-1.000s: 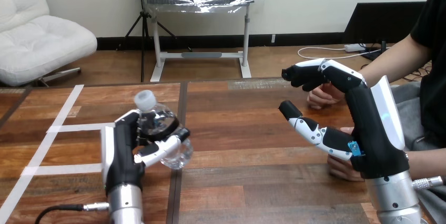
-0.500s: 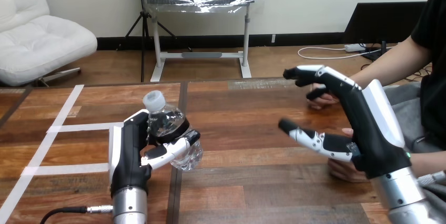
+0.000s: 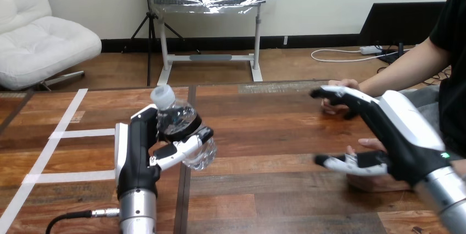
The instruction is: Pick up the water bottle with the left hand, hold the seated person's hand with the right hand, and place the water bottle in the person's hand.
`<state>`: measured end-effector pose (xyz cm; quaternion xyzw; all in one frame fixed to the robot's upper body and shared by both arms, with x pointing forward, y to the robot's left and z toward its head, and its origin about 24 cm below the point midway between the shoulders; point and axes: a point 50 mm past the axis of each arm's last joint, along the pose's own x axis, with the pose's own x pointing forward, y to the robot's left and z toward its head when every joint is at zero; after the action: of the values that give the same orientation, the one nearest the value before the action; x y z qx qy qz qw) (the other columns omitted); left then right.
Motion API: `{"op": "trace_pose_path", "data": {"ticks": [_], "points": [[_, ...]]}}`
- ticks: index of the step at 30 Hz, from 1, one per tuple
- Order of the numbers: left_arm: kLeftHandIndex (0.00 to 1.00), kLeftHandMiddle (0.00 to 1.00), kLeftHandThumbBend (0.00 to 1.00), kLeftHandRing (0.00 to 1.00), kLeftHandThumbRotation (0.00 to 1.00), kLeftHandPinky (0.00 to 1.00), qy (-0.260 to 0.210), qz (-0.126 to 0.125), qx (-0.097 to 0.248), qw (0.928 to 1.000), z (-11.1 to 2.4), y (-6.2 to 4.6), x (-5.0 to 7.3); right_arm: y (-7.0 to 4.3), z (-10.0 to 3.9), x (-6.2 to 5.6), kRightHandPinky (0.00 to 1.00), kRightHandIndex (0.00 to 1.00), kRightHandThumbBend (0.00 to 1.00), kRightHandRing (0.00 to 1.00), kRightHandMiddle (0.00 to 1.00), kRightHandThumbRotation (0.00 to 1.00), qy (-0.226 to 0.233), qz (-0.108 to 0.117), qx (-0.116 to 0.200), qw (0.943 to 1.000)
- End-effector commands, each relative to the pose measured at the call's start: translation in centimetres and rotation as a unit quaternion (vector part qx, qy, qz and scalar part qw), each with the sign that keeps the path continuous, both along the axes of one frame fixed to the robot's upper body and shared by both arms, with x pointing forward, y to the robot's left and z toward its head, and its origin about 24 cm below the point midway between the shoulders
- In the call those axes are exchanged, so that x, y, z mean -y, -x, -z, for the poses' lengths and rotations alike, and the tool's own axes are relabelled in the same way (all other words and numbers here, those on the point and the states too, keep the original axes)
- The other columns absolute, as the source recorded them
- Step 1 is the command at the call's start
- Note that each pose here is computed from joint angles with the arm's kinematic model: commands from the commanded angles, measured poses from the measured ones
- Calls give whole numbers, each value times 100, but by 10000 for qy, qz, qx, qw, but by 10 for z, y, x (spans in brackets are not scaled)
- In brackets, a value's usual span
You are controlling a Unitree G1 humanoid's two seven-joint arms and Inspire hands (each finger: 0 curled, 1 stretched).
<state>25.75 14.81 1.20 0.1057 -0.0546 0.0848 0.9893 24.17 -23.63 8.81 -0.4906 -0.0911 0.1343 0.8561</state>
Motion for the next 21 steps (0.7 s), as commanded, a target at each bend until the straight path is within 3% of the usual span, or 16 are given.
{"op": "trace_pose_path", "data": {"ticks": [1,9,21], "points": [[50,43,61,43,0,43,-41,357,1314,9907,-59,-14,16,-12,-49,19,76,84,80,85,87,5,923,140,310,9952],[50,43,61,43,0,43,-48,364,1291,9909,-59,-12,16,-16,-52,31,78,84,85,86,87,4,1388,307,-17,9899],[50,43,61,42,0,42,-13,384,1268,9912,-59,-10,17,-20,-54,42,79,86,83,90,89,4,2010,668,-700,9748]]}}
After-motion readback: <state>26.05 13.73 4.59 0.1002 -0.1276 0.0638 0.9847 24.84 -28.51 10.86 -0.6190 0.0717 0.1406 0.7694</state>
